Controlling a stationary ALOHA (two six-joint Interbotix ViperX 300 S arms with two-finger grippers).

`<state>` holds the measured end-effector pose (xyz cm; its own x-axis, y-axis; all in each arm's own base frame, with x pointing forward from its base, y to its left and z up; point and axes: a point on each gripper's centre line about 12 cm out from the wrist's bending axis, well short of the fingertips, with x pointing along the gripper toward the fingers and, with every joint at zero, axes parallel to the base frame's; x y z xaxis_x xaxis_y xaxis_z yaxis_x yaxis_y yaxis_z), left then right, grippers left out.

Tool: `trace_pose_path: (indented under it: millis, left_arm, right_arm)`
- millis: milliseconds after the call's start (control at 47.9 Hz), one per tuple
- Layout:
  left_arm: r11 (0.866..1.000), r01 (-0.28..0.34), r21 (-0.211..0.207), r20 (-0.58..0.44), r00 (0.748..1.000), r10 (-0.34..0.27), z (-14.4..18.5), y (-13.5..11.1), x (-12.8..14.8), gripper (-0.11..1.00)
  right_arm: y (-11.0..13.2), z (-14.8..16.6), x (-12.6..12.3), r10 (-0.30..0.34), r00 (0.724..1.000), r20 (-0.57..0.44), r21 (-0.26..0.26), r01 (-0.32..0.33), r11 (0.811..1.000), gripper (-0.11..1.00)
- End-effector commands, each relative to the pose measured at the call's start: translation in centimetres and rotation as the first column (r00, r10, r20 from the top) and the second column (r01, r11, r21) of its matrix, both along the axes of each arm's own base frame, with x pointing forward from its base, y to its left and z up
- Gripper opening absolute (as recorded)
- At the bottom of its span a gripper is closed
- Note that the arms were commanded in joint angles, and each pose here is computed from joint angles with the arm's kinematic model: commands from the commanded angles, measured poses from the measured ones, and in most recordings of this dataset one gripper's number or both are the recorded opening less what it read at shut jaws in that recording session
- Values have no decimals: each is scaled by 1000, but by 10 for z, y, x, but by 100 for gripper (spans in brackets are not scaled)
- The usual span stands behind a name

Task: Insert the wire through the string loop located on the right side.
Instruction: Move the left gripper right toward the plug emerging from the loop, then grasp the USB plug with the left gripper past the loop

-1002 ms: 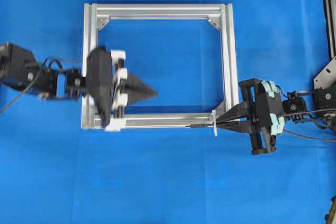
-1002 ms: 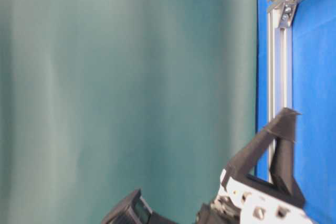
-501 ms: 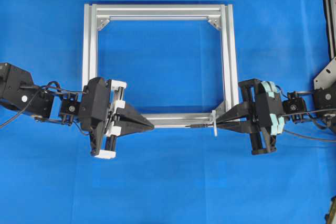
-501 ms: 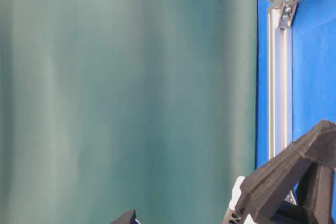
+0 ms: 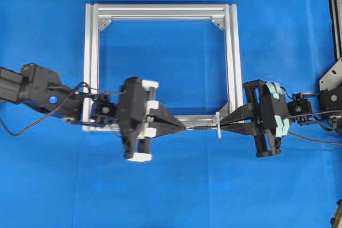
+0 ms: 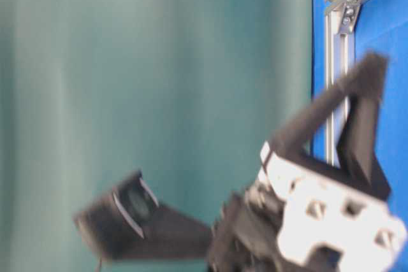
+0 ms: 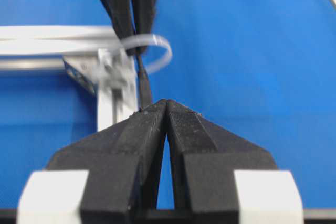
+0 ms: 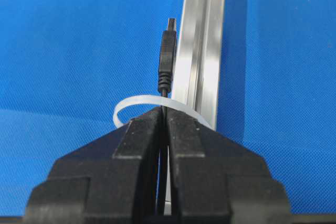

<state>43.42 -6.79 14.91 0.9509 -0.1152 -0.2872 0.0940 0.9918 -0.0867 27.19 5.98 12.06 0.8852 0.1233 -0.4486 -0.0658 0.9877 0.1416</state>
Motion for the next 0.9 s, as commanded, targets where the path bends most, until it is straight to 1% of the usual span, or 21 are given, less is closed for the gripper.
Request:
trace_pose_path:
  millis: [0,104,271,689,814,877]
  left_arm:
    - [1000,-8,-3,35,999,8,20,3,18,0]
    - [1000,-15,-4,27,1000,15,25,4,35,0]
    - [1000,-11,-4,4,1000,11,26,1,51,0]
    - [1000,-15,-8,-18,1000,15,22,3,51,0]
    - [1000,-17,-14,-22,1000,17,21,3,50,1]
    - [1000,-18,-16,-23,1000,18,21,3,50,3]
  right_arm:
    - [0,6,4,-6,1000,30,7,5,1000,-3]
    - [0,6,5,-6,1000,30,7,5,1000,-3]
    - [0,6,4,-6,1000,30,7,5,1000,-3]
    - [0,6,4,-7,1000,29,8,7,1000,-3]
    - [0,6,4,-7,1000,28,7,7,1000,-3]
    - [0,6,4,-6,1000,28,7,5,1000,-3]
